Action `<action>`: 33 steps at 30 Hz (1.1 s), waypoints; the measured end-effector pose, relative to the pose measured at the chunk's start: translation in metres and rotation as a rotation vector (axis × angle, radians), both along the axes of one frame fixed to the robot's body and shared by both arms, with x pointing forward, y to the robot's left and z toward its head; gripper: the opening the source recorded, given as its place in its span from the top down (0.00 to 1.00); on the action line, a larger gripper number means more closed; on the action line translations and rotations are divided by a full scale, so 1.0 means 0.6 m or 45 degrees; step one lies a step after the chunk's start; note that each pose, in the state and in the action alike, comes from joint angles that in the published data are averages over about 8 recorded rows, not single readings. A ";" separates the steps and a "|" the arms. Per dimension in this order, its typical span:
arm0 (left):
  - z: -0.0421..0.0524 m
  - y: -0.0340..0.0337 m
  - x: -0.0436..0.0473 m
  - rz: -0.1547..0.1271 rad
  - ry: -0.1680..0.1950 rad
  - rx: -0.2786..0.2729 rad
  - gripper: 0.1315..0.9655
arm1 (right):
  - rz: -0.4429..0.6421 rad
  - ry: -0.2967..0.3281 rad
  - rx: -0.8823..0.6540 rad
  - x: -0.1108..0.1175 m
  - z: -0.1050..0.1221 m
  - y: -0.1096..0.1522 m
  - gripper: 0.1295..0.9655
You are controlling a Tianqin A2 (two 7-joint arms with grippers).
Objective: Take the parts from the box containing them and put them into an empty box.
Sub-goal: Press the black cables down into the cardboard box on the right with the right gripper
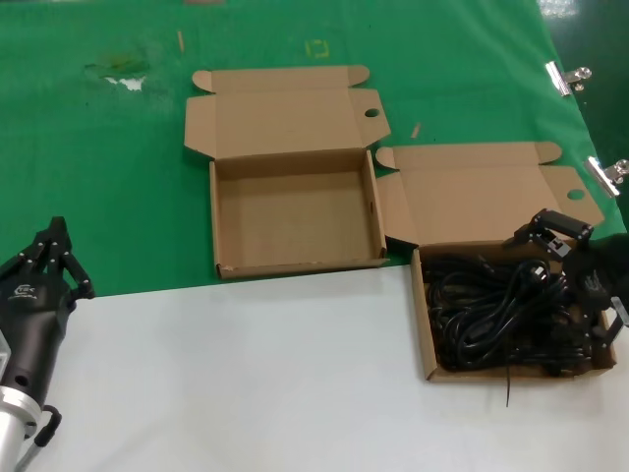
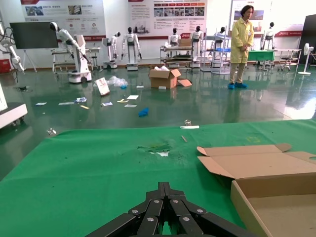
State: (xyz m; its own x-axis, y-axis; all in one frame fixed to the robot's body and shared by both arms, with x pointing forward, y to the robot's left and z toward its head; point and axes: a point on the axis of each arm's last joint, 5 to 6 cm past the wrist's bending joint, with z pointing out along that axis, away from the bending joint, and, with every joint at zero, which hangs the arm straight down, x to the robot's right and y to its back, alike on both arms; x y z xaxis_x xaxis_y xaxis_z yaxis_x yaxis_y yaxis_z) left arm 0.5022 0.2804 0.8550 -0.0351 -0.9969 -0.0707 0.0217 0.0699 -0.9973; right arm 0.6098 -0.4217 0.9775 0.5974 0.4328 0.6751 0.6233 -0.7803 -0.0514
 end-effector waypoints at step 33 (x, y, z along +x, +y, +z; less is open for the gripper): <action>0.000 0.000 0.000 0.000 0.000 0.000 0.99 | 0.084 0.057 -0.155 0.047 -0.032 0.035 0.18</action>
